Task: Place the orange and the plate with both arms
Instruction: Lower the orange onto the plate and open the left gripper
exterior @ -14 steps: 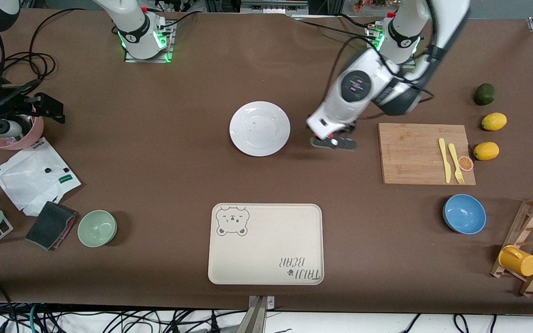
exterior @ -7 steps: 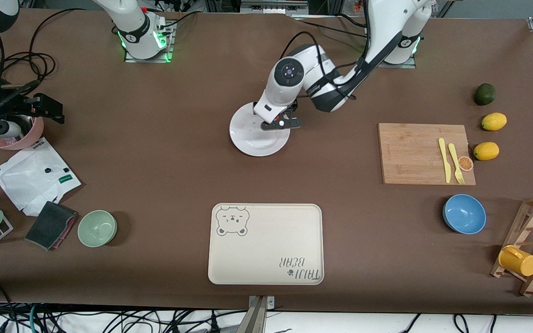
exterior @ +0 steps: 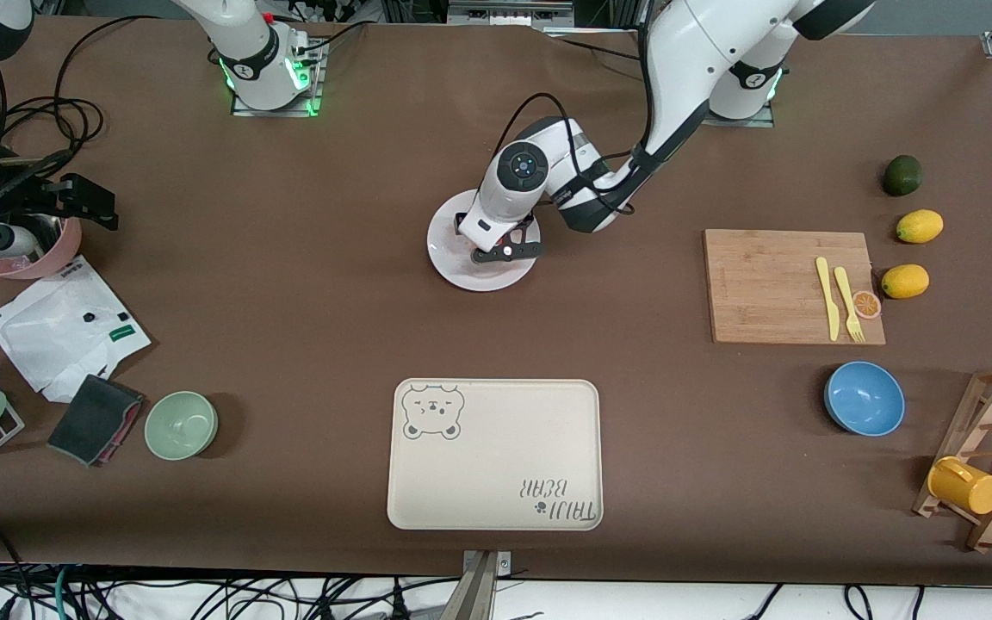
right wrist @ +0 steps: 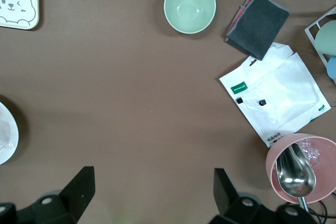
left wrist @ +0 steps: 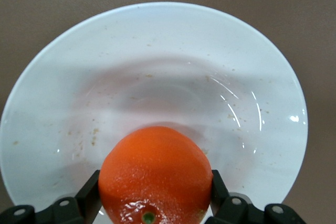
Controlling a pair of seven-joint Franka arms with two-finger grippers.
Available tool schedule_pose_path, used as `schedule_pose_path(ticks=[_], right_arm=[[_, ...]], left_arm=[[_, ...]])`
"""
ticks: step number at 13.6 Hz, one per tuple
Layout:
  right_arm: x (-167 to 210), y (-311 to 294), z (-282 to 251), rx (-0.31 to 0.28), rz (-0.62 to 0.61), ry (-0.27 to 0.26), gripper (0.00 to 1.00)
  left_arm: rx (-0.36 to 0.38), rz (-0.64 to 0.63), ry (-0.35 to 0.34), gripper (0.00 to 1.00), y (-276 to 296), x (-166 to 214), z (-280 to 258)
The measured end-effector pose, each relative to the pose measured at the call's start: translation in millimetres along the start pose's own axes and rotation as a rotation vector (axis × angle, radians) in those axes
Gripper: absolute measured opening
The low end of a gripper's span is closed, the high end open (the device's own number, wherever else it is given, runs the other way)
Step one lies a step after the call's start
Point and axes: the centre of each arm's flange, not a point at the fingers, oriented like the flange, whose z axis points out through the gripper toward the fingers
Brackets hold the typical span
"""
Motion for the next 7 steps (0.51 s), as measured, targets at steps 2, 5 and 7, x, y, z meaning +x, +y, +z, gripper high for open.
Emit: schedule_pose_path(ticks=[2,5,7], right_arm=[[1.1,-0.2,2.4,0.000,0.000,-0.005,1.00],[0.4,-1.9,8.5,0.002,-0.004,-0.032,1.00],[4.3,-9.9,15.9,0.009,-0.017,-0.047,1.00]], left_arm=[[-0.008,-0.003,0.008,0.97,2.4,2.8,-3.5],[-0.046,-0.014,0.042,1.00,12.7,18.1,-30.1],[-0.025,-0.032,0.063,1.00,9.5,31.9,-67.2]])
